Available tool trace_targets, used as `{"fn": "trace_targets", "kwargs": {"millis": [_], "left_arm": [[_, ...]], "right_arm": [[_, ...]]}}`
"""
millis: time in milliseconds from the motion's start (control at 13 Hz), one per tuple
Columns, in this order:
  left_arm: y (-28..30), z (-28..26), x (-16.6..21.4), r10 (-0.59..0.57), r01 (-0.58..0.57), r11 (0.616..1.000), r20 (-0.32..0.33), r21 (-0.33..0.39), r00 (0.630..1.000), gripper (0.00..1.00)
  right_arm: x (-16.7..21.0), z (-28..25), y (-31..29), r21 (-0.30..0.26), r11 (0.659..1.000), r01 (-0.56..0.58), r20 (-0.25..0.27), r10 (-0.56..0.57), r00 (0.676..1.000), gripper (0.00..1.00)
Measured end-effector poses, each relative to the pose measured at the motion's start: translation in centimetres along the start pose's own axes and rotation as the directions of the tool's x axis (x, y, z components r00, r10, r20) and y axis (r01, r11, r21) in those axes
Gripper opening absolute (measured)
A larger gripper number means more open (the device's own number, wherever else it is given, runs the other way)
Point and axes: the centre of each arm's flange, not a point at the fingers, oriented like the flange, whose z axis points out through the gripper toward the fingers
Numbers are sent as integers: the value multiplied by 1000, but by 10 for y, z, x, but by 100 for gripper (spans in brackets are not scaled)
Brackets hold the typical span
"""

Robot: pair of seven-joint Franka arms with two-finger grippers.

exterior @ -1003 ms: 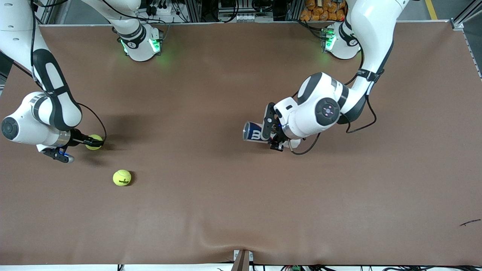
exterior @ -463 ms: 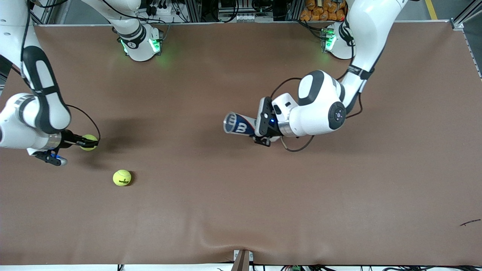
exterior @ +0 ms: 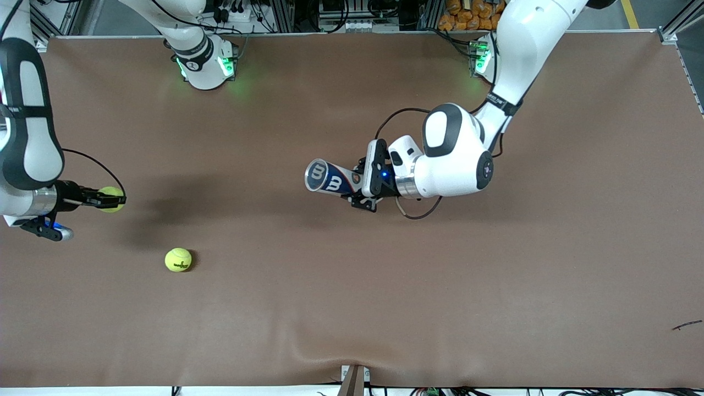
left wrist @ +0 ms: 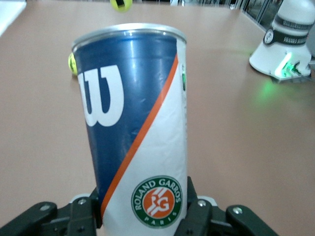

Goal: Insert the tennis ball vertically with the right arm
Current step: 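Rotate the can upright with the left gripper while the right gripper lifts the ball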

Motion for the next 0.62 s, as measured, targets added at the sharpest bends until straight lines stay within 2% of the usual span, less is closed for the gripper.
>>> {"fn": "trace_targets", "kwargs": {"millis": [232, 386, 617], "left_arm": [[2, 30, -29, 84, -74, 995, -201, 61, 976, 61], [9, 60, -51, 150, -120, 986, -295, 119, 943, 61], [22, 94, -75, 233, -184, 970, -392, 160, 890, 61]], "right_arm": [[-22, -46, -53, 28, 1000, 7, 22, -8, 1000, 68], [-41, -91, -110, 57, 998, -4, 3, 4, 1000, 68], [-70, -107, -199, 27, 996, -79, -22, 80, 997, 69]]}}
